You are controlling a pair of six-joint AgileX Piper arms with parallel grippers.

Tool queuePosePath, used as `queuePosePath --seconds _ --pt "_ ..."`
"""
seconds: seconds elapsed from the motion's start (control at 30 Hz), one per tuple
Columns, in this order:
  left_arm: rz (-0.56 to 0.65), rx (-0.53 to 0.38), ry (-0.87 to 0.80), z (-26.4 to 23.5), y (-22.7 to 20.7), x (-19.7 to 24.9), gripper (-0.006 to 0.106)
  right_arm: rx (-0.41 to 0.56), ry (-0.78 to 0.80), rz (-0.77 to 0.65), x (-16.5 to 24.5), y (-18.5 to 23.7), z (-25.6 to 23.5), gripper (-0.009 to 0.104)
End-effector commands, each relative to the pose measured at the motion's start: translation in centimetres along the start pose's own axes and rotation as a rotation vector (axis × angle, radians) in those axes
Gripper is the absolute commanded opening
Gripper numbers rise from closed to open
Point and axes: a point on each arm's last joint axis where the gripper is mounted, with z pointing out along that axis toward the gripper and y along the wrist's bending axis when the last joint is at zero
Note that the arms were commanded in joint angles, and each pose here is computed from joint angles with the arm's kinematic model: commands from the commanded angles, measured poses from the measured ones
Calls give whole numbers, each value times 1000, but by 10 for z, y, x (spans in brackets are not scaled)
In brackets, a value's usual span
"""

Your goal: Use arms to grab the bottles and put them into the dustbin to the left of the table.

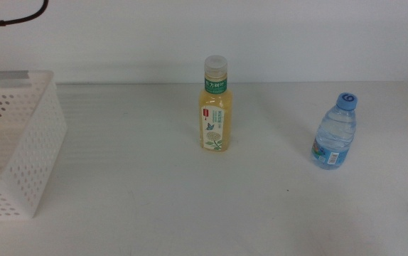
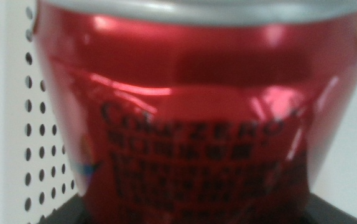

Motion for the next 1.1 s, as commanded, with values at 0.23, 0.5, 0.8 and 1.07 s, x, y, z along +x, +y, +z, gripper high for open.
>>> queuePosePath --seconds 0.23,0.5,0.8,1.07 --pt "-66 58 -38 4 23 -30 -5 2 -110 -22 -10 0 -3 58" --pt "-71 113 3 29 23 -30 -3 2 -110 -22 -10 0 -3 58" --pt "-38 144 113 69 29 -22 24 2 -110 -22 -10 0 -3 58" --pt "-31 154 126 82 30 -21 66 2 -110 -22 -10 0 -3 58"
